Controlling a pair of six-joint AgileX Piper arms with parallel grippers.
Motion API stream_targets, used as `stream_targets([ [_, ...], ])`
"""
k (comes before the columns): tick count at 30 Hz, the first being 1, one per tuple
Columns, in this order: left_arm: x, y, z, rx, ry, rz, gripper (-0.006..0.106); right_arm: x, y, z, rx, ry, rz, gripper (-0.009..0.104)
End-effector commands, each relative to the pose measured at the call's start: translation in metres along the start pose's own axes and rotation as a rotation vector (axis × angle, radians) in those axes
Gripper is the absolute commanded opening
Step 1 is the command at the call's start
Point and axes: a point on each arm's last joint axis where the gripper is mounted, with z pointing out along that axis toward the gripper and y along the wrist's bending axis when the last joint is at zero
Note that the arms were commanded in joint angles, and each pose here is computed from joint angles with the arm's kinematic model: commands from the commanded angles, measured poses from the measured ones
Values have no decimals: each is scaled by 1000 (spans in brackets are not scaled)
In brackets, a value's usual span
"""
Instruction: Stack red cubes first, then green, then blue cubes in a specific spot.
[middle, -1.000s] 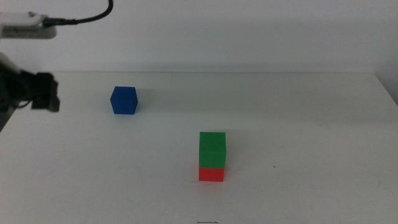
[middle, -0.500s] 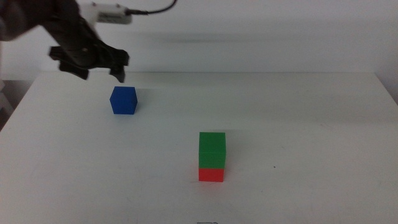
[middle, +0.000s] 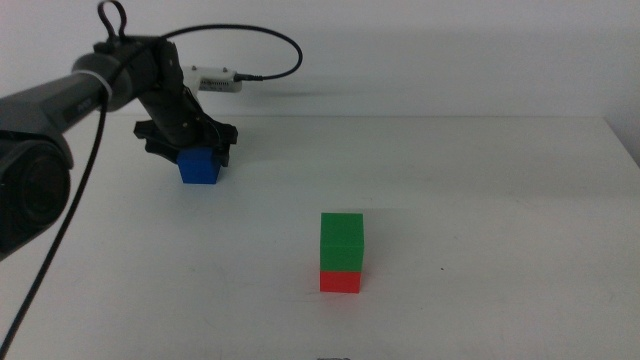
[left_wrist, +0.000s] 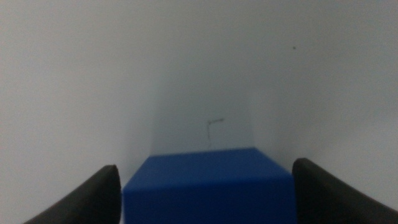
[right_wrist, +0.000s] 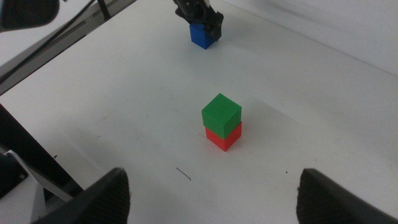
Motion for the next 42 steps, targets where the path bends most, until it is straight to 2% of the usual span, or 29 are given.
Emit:
stream_targets([
  [1, -22, -5, -35, 20, -161, -15, 90, -9, -1, -5, 13, -86, -6, 82],
  [5, -24, -3, -28, 37, -187, -38, 71, -9, -1, -5, 13, -89, -6, 82],
  [11, -26, -7, -38, 78, -198, -72, 21, -9, -1, -5, 13, -89, -6, 82],
  [13, -25, -9, -50, 86, -179, -60, 9, -9, -1, -5, 13, -89, -6, 82],
  [15, -24, -10, -66, 88, -166, -58, 1, -10, -1, -5, 13, -90, -6, 82],
  [20, -6, -18, -107, 79, -167, -135, -1, -10, -1, -5, 12, -89, -5, 82],
  [23, 25, -33, -134, 45, -198, -152, -1, -10, -1, -5, 12, -89, -5, 82],
  [30, 79, -104, -202, -24, -249, -118, -1, -10, -1, -5, 12, -89, -5, 82],
  [37, 109, -189, -200, 38, -254, -79, -1, -10, -1, -5, 12, -89, -5, 82],
  [42, 119, -214, -191, 40, -255, -86, -1, -10, -1, -5, 12, -89, -5, 82],
])
